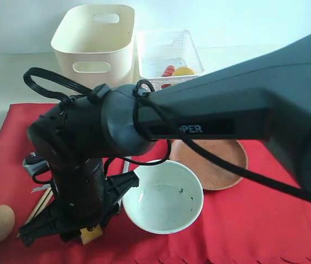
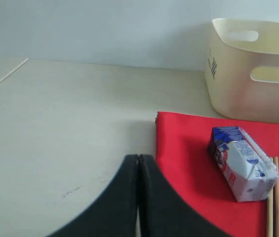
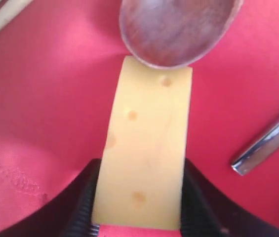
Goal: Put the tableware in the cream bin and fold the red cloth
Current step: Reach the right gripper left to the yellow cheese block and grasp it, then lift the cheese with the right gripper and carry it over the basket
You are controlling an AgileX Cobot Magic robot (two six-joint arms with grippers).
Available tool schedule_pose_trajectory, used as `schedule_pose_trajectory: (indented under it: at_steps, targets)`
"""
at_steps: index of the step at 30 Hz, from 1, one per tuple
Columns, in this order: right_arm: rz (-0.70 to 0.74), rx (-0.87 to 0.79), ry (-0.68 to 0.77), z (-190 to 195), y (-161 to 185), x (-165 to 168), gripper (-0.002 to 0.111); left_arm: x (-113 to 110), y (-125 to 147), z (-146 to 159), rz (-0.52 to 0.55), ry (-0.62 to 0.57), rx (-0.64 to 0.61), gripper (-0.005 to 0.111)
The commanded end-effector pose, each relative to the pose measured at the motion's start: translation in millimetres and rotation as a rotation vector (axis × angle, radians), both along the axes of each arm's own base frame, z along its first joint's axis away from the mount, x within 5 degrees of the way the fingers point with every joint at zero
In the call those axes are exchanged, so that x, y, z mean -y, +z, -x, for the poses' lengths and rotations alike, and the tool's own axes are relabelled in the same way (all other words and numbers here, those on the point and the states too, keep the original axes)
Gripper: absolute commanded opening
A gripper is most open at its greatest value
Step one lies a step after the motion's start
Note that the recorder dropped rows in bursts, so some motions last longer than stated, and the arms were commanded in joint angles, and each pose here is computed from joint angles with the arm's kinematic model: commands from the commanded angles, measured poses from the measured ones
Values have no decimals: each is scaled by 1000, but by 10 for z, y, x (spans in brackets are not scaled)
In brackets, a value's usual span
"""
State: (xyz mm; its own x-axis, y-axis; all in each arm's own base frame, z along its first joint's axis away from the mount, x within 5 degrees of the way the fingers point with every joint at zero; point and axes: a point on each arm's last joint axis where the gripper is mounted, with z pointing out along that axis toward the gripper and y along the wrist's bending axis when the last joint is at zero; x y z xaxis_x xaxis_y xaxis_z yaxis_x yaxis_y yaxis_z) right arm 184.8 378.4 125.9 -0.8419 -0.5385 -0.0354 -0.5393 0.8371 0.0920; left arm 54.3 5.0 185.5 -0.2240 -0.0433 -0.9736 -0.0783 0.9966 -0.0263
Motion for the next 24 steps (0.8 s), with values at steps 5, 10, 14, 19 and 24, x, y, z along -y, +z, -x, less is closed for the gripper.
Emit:
schedule_pose_trajectory:
  at_steps: [5,10,14,19,24]
  targets:
    - [-25,26,57,-3,85,-3,0,0,-4,3,1,0,5,0]
    - [-53,43,85,3,230,5,0,0,-4,3,1,0,5,0]
    - [-85,58,93,12,377,14,0,0,-4,3,1,0,5,0]
    - [-123,80,96,21,561,34,0,0,-4,3,1,0,5,0]
    - [-177,111,101,41,817,73,0,0,-4,3,1,0,5,0]
